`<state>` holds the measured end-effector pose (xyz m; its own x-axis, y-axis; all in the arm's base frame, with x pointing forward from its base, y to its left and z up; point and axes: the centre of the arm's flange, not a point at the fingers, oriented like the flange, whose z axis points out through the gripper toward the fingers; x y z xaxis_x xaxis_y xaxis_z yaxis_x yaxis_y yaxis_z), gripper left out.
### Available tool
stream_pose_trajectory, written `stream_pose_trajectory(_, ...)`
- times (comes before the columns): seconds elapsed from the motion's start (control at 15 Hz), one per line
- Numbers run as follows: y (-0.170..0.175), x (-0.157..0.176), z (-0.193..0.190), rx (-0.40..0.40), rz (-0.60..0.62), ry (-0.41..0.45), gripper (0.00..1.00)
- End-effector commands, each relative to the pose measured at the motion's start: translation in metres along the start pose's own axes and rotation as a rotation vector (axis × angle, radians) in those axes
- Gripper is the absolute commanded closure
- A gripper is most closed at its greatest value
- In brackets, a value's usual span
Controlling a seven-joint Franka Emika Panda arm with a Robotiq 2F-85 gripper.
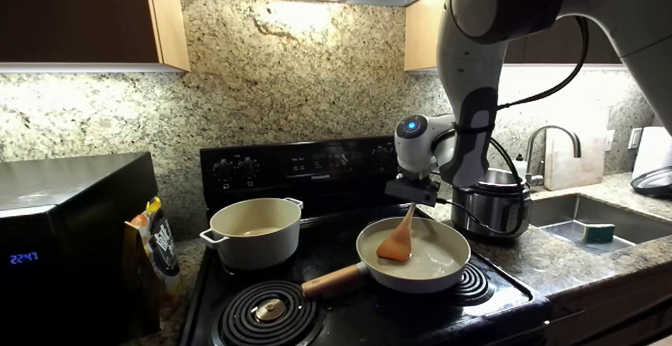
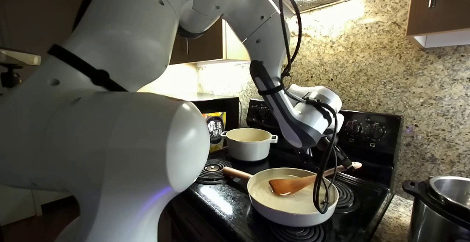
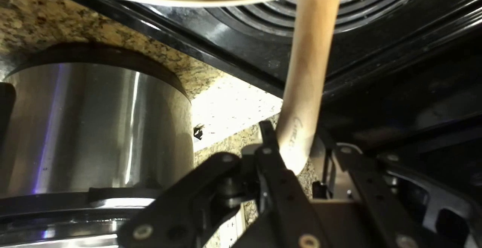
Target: Use the spatula to stir the contents in the pan
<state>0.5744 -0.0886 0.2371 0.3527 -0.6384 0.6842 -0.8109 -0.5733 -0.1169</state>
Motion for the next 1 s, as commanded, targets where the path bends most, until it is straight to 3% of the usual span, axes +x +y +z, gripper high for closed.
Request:
stream_pose_trajectory(0.0, -0.015, 0.000, -0.002, -0.060, 0.002, 0.062, 0.89)
stream_pose_trajectory(0.33, -0.024, 0.001, 0.002, -0.177, -0.021, 0.156, 0.89)
stream_pose_trajectory(0.93, 0.010, -0.006, 0.004, -0.352, -0.009, 0.185, 0.89)
